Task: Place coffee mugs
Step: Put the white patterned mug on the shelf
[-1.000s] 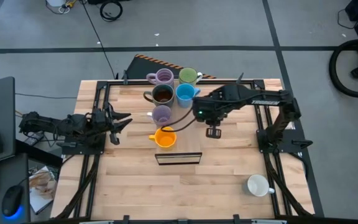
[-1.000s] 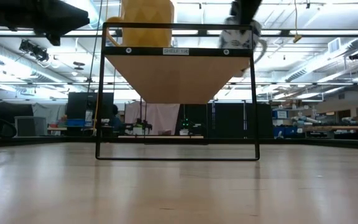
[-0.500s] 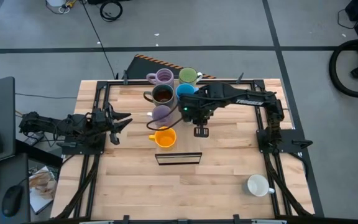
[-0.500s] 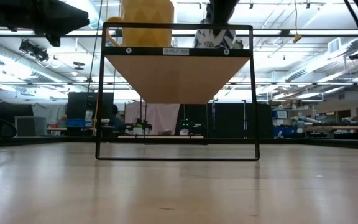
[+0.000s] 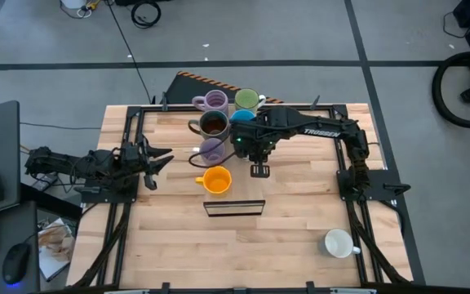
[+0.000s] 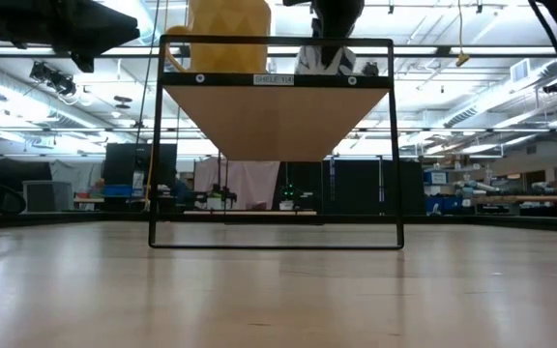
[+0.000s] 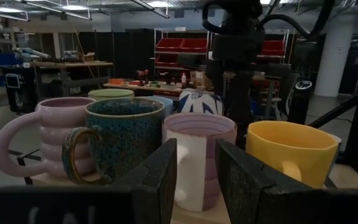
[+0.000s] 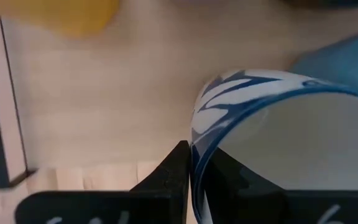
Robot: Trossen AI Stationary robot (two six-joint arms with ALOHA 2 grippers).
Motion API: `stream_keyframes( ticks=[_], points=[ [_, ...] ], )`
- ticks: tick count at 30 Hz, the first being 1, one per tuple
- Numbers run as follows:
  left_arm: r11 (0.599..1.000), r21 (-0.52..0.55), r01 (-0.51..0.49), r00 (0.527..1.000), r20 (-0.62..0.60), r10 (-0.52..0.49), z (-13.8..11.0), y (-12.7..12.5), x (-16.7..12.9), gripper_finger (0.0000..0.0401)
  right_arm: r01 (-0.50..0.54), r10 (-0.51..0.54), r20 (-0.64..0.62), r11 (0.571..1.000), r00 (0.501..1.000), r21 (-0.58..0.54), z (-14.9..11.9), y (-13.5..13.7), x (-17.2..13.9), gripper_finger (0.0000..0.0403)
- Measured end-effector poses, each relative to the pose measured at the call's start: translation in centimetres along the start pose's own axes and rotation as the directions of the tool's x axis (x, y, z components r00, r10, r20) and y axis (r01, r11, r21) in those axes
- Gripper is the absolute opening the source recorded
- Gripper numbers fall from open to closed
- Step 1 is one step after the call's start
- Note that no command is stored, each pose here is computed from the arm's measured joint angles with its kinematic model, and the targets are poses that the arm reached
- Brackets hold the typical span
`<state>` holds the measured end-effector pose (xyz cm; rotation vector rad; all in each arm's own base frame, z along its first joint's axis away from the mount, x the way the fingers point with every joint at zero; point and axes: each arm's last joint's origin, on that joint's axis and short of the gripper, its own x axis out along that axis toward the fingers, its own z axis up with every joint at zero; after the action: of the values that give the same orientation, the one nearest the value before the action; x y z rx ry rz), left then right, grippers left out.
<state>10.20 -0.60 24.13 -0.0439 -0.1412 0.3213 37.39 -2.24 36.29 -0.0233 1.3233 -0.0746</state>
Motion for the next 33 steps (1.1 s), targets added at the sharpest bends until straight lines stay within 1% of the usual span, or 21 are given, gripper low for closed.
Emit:
stream_keyframes(
  ticks=[9,14,22,27,33],
  points=[
    [1.000,0.000,0.000,1.000,0.000,0.000,0.0,0.0,0.0,0.0114,0.003,-0.002,0.061,1.000,0.998,-0.015,0.7,0.0,0.1,0.0063],
    [1.000,-0.001,0.000,1.000,0.000,0.000,0.0,0.0,0.0,0.0114,0.003,-0.002,0.081,1.000,0.997,-0.012,0.9,0.0,0.1,0.0075],
    [1.000,-0.001,0.000,1.000,0.000,0.000,0.0,0.0,0.0,0.0114,0.001,-0.002,0.147,1.000,0.989,0.007,1.5,-0.1,0.1,0.0098],
    [1.000,-0.001,0.000,1.000,0.000,0.000,0.0,0.0,0.0,0.0114,0.008,-0.006,0.174,1.000,0.985,-0.014,1.8,-0.1,0.0,0.0107],
    [1.000,-0.001,0.000,1.000,0.000,0.000,0.0,0.0,0.0,0.0114,0.018,-0.005,0.199,0.998,0.980,-0.061,2.0,-0.1,0.0,0.0109]
  ],
)
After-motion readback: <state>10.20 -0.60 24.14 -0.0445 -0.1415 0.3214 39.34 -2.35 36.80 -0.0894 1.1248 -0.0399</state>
